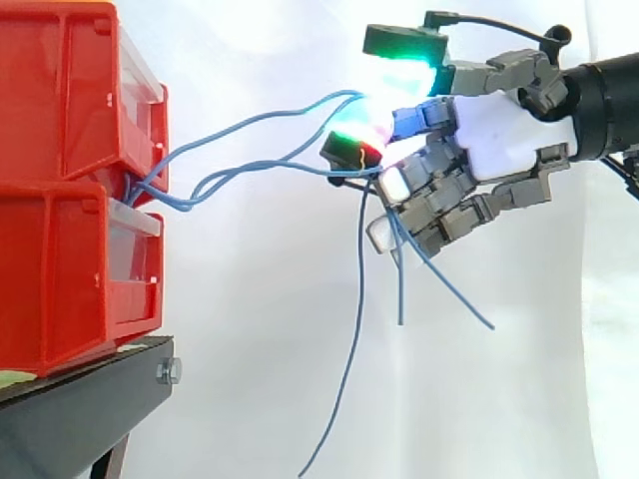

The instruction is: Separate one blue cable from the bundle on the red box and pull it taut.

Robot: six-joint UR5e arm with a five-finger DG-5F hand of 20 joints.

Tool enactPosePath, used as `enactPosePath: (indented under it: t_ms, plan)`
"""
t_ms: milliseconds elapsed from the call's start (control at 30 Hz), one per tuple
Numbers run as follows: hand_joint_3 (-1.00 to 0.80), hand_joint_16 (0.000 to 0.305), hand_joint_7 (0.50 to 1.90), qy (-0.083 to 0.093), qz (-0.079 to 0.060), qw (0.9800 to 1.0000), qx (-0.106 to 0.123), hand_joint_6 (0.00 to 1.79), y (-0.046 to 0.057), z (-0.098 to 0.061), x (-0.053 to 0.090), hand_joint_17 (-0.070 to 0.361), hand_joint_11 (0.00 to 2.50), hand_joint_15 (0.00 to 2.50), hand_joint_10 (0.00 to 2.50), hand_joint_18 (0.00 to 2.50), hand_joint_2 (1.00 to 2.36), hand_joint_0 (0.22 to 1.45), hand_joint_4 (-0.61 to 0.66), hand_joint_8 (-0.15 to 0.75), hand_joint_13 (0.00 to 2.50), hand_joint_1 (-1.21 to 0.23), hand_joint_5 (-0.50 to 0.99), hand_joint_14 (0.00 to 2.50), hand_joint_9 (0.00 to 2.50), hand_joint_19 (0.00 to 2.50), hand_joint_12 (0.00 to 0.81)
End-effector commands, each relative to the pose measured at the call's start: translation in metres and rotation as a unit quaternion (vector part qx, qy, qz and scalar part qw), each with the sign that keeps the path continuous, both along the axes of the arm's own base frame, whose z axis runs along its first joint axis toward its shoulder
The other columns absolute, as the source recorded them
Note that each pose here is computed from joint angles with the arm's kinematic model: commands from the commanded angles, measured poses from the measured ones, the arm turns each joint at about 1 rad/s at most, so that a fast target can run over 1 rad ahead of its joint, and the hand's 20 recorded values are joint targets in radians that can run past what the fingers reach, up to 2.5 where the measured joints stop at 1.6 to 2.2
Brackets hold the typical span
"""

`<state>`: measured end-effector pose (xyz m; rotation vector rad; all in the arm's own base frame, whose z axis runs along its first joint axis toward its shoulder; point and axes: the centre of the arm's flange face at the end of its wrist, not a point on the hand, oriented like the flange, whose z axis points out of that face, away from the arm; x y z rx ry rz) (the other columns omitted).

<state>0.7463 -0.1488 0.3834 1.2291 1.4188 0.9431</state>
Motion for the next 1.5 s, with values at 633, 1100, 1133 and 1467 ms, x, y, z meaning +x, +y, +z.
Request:
enactPosePath:
  t_ms: [633,1100,1133,1467]
  plan:
    - [-0.4,0.046,0.99,-0.013,-0.004,0.9999,-0.007,0.87,-0.006,0.015,0.001,0.103,0.38,0.45,0.01,0.56,1.01,0.58,0.07,0.211,0.76,-0.54,-0.05,0.02,1.04,0.61,0.352]
    - [-0.4,0.051,0.91,-0.015,-0.007,0.9998,-0.007,0.83,-0.009,0.016,0.001,0.115,0.35,0.42,0.01,0.55,1.01,0.51,0.05,0.214,0.71,-0.52,-0.06,0.02,1.01,0.61,0.377]
    - [-0.44,0.052,0.89,-0.015,-0.007,0.9998,-0.007,0.81,-0.01,0.016,0.001,0.118,0.33,0.42,0.01,0.53,1.0,0.5,0.06,0.22,0.71,-0.47,-0.06,0.02,1.01,0.61,0.379]
    - [-0.34,0.049,0.98,-0.029,-0.006,0.9986,-0.043,0.72,-0.015,0.032,0.002,0.11,0.21,0.28,0.01,0.48,1.01,0.6,0.13,0.224,0.58,-0.63,-0.06,0.01,0.86,0.48,0.342]
